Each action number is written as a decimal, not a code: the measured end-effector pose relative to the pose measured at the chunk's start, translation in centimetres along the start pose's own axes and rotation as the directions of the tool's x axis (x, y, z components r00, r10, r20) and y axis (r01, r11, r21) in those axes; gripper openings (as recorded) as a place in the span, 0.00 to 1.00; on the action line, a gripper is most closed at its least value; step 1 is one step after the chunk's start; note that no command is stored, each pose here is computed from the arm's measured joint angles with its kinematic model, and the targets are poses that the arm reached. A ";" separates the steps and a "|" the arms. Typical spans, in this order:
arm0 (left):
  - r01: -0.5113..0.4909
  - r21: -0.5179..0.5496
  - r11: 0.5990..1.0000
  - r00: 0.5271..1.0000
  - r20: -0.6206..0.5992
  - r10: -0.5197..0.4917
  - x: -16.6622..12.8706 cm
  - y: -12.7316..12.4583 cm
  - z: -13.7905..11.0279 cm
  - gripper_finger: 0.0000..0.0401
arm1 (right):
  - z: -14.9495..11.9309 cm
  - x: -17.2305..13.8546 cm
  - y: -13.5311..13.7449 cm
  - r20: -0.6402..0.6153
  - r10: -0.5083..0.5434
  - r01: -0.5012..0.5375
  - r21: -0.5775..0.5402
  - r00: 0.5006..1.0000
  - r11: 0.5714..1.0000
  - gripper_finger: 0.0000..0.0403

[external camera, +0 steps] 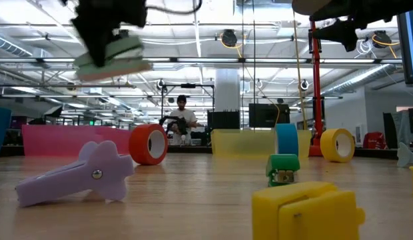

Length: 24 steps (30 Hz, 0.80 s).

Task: Pick and place Stapler, Stapler remover, tape
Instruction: Put the big light blue stapler into the yellow bin

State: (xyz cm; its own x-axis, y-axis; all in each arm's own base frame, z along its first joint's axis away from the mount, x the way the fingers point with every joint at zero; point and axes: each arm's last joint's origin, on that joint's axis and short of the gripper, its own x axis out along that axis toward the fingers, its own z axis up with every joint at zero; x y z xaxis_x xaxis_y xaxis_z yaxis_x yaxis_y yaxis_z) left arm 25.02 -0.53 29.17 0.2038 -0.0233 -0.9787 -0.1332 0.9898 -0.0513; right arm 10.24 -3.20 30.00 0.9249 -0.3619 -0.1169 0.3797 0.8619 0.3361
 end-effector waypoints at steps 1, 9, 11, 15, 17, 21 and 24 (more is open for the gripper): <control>-0.003 0.003 1.000 0.999 0.042 0.002 -0.6 -0.1 0.6 0.29 | 0.1 0.4 0.1 0.002 0.021 -0.021 -0.002 1.000 1.000 0.56; -0.056 -0.008 0.998 0.975 0.214 0.056 -2.9 0.0 4.4 0.29 | 0.7 5.8 1.4 0.040 0.198 -0.190 -0.144 0.979 0.971 0.56; -0.072 -0.020 0.997 0.971 0.226 0.075 -2.9 0.1 5.2 0.29 | 0.3 7.3 1.6 0.033 0.211 -0.201 -0.190 0.977 0.961 0.56; -0.084 -0.042 0.996 0.971 0.221 0.091 -2.2 0.5 6.8 0.29 | -0.1 9.9 2.1 -0.026 0.208 -0.207 -0.262 0.978 0.943 0.56; -0.088 -0.057 0.995 0.971 0.219 0.098 -1.8 0.6 7.7 0.29 | 0.0 11.1 2.6 -0.050 0.212 -0.217 -0.294 0.976 0.931 0.56; -0.098 -0.062 0.993 0.970 0.218 0.109 -1.5 1.1 9.0 0.29 | 0.7 12.8 3.8 -0.093 0.222 -0.241 -0.363 0.970 0.900 0.56; -0.099 -0.075 0.992 0.967 0.228 0.114 -1.6 1.5 9.8 0.29 | 1.1 13.8 4.5 -0.176 0.203 -0.259 -0.407 0.963 0.876 0.56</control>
State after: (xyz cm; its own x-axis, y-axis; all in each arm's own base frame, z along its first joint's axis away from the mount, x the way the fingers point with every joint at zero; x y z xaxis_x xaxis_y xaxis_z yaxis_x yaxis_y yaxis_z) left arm 34.04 2.42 32.60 0.4028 0.1224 -0.9070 -0.2250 0.9739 0.0315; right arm 24.63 -4.74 30.93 0.9717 -0.1113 -0.2085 0.1017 0.9932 -0.0562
